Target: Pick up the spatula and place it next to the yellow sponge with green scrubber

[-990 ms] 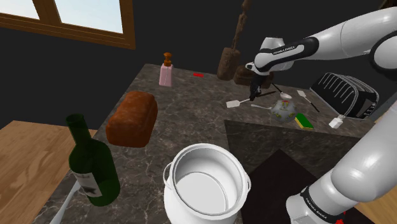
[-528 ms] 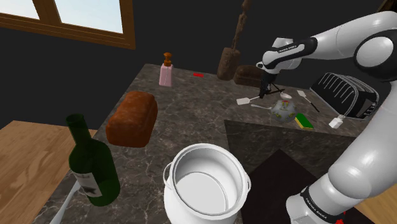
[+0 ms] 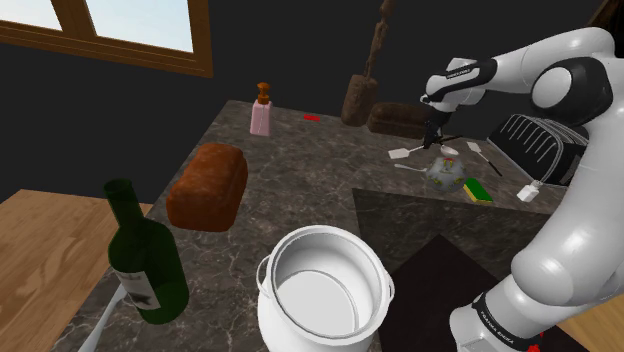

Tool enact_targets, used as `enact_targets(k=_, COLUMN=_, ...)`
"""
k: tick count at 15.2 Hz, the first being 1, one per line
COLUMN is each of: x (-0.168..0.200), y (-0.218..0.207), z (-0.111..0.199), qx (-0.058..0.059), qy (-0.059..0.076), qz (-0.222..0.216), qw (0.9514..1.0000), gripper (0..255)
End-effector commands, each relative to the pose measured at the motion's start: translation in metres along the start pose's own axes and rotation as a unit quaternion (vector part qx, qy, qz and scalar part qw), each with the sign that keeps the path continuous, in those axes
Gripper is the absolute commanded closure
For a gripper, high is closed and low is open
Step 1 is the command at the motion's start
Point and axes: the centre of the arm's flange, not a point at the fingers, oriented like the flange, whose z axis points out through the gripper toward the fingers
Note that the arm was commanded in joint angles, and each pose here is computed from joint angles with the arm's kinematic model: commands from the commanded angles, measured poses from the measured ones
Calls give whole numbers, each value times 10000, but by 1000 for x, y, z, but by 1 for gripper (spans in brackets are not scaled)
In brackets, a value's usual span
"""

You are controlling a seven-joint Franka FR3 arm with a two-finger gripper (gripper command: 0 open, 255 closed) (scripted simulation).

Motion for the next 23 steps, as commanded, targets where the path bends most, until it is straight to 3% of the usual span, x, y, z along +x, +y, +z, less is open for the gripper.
enact_targets(k=1, x=-18, y=14, z=3, qx=-2, qy=0, qz=-7, qw=10000, gripper=255)
enact_targets(k=17, x=-13, y=14, z=85, qx=-2, qy=-1, qz=-7, qw=10000, gripper=255)
enact_targets(k=23, x=-13, y=14, z=85, qx=-2, qy=-1, qz=-7, qw=10000, gripper=255)
